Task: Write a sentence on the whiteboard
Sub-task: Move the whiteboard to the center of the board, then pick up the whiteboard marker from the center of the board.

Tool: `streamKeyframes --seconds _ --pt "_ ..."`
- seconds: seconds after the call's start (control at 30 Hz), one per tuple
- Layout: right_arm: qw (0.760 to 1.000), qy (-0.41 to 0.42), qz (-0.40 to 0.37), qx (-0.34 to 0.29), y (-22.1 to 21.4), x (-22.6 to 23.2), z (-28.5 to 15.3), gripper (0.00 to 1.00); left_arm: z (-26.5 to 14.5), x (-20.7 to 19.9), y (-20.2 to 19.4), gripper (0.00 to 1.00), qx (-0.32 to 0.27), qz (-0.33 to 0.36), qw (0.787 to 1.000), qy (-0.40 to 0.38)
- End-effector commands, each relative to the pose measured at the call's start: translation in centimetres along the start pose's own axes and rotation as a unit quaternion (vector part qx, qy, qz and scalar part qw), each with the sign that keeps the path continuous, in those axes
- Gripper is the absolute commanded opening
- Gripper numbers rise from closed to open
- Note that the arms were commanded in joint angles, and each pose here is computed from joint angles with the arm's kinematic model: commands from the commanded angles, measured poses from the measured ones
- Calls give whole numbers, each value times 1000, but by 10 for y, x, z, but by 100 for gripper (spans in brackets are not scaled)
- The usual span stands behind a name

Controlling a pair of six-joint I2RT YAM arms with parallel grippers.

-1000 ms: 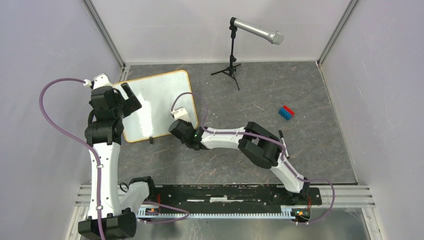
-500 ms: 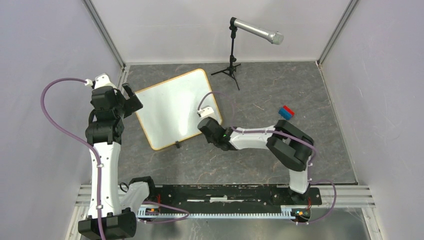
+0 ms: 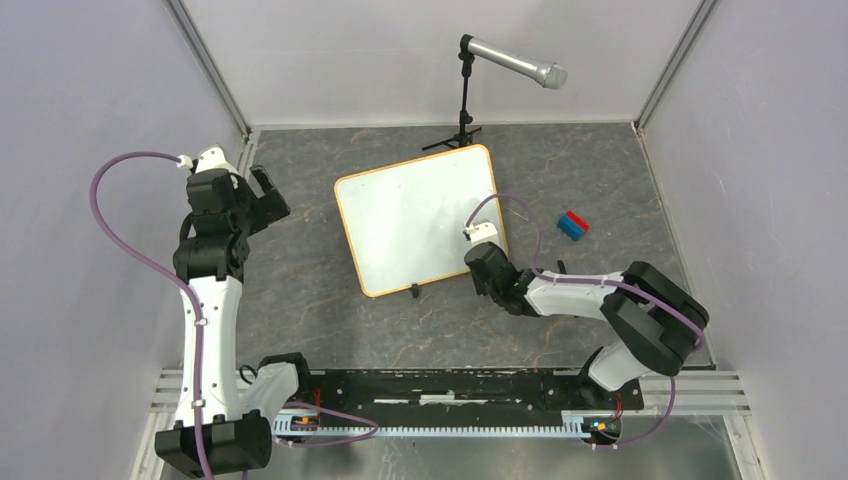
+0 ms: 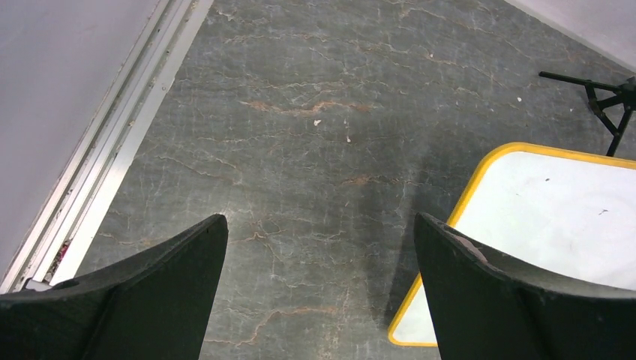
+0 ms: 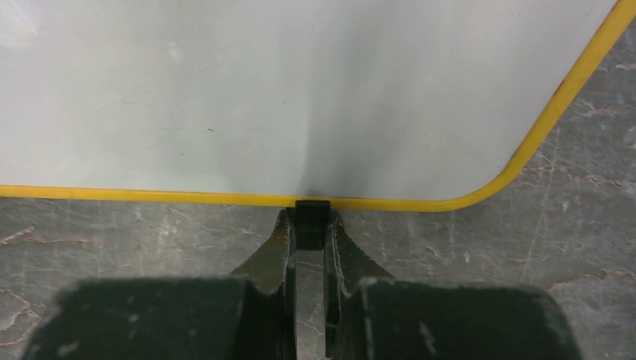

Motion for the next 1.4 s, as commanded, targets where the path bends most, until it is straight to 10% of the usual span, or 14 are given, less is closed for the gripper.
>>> streamKeyframes --seconds 0.0,0.1,0.27,0.73,1.07,1.37 --pt "999 -34 -32 19 -18 -25 -6 0 3 -7 8 100 -13 -11 1000 -17" --pt "999 -7 -36 25 -19 -16 -5 6 2 -7 8 100 -13 -11 1000 -19" --pt "997 36 -69 22 -9 -7 -12 69 -1 -9 7 100 -13 -2 1000 -28" --pt "943 150 -295 -23 17 -68 -71 98 -9 -36 -13 100 54 106 982 -144" --pt "949 136 -233 163 -65 -175 -78 81 -8 -46 -16 100 61 93 979 -173" --pt "957 111 -189 192 -91 -183 -60 70 -10 -43 -13 100 41 87 982 -164"
Point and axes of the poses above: each gripper's point midway between its finger pads, its own z axis out along the fingers, its own x axis along the line the jaws close on, y = z × x, the point moved 2 cm from there along -z, back along the fingers, and after that the axes turned 8 degrees about -z, right-handed, at the moved point
